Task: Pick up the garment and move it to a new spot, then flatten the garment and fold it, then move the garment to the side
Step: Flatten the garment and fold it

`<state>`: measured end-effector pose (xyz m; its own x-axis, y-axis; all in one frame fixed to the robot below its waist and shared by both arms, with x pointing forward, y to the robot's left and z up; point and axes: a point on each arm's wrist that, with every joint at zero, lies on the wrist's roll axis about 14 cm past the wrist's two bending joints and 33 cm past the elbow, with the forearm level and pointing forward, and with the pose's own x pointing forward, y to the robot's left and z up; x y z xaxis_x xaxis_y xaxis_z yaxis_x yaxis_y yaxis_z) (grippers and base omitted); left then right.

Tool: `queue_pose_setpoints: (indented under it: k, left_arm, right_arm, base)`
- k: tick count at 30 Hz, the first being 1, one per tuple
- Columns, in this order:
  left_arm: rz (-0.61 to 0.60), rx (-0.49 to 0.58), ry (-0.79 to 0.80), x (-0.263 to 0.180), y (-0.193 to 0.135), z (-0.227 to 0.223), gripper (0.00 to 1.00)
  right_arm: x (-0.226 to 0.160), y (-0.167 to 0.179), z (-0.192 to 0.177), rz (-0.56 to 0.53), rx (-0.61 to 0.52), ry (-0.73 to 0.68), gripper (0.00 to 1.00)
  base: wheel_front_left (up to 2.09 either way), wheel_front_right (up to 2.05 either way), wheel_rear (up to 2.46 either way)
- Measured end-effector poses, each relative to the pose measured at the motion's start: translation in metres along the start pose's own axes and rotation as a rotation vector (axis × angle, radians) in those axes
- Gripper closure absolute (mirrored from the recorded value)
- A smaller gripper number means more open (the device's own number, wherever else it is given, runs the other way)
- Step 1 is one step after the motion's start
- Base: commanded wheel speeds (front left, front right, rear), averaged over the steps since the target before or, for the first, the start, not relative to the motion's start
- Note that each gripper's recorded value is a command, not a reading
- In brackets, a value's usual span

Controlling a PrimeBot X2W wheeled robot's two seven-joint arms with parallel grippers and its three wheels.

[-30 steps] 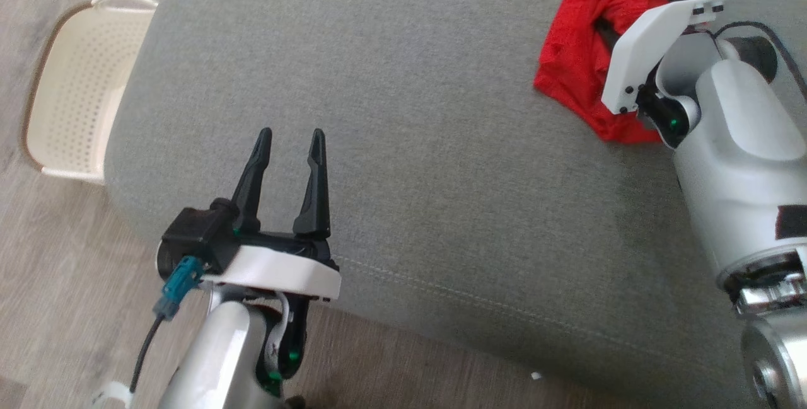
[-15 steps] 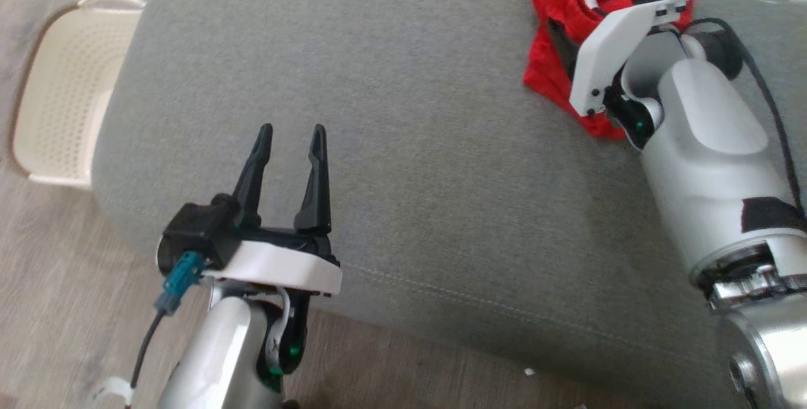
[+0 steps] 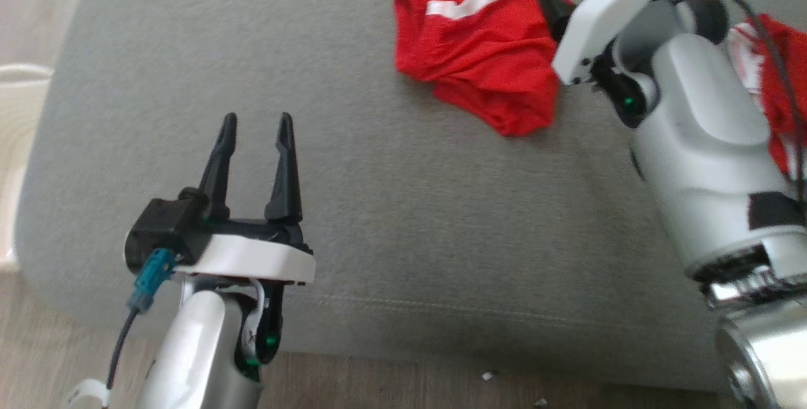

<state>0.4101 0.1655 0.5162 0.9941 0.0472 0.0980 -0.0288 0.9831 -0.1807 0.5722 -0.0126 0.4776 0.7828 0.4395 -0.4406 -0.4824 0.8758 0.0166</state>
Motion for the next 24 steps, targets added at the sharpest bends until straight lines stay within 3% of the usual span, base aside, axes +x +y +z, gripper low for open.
queue_pose_setpoints:
  k: [6, 10, 24]
  left_arm:
    - [-0.060, -0.025, -0.029, 0.010, -0.020, 0.007, 0.00]
    - [-0.086, -0.031, -0.039, 0.014, -0.030, 0.009, 0.00]
    - [-0.104, -0.040, -0.060, 0.018, -0.037, 0.014, 0.00]
  right_arm:
    - [-0.043, -0.045, 0.003, -0.087, -0.039, -0.163, 0.00]
    - [-0.066, -0.056, -0.002, -0.114, -0.046, -0.258, 0.00]
    - [-0.120, -0.054, -0.054, -0.205, -0.065, -0.382, 0.00]
  base:
    - [0.00, 0.00, 0.00]
    - [0.00, 0.00, 0.00]
    - [0.00, 0.00, 0.00]
